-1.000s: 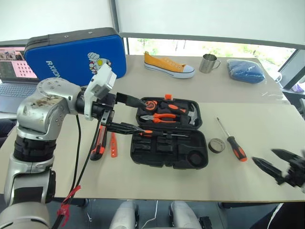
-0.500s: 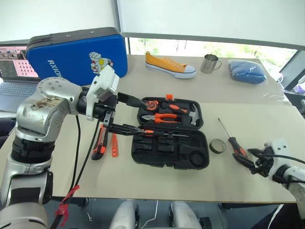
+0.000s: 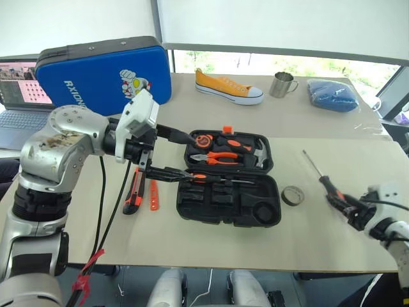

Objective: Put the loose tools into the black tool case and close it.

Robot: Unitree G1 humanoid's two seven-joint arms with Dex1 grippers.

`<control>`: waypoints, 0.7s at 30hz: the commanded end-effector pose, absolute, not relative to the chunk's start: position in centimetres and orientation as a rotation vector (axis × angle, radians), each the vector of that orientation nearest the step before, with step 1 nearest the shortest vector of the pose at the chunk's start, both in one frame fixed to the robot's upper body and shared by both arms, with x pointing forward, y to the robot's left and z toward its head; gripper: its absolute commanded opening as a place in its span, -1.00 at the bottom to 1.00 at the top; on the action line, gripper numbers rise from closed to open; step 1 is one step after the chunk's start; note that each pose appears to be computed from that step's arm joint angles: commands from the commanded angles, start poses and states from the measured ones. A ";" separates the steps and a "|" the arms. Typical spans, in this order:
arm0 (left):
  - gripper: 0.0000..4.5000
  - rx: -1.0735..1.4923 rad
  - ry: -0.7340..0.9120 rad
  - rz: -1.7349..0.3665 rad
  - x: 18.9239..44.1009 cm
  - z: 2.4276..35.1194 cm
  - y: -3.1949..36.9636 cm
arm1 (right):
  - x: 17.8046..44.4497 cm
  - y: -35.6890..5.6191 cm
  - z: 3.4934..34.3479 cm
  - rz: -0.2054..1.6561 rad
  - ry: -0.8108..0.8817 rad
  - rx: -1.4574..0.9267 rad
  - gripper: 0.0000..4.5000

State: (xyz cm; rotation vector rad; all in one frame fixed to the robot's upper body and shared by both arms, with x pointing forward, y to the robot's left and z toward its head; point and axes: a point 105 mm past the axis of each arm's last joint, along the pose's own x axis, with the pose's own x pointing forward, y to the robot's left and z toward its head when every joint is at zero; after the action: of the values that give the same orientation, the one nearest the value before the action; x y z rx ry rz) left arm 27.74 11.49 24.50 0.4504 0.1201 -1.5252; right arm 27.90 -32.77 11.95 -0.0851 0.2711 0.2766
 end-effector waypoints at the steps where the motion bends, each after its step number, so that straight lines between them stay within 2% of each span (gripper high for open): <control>1: 1.00 0.505 0.170 -1.566 26.4 24.3 13.0 | 28.9 -26.2 19.9 0.652 0.081 -0.215 -0.54; 5: 1.00 0.568 0.217 -1.583 25.8 23.3 14.0 | 28.3 -20.5 20.9 1.005 0.091 -0.377 -0.54; 10: 1.00 0.568 0.203 -1.578 25.6 23.6 13.9 | 28.9 -16.4 18.5 1.287 0.146 -0.615 -0.54; 17: 1.00 0.566 0.207 -1.557 25.1 23.6 14.0 | 31.8 -16.8 15.4 1.308 0.189 -0.791 -0.54; 21: 1.00 0.562 0.201 -1.536 25.0 23.8 14.0 | 31.8 -16.7 14.5 1.340 0.208 -0.804 -0.54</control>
State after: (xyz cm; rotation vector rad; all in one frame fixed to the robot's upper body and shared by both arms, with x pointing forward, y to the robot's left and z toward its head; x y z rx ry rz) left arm 25.36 13.88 22.71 0.5312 0.2414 -1.5542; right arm 31.62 -17.11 13.42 -0.7608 0.2577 1.3299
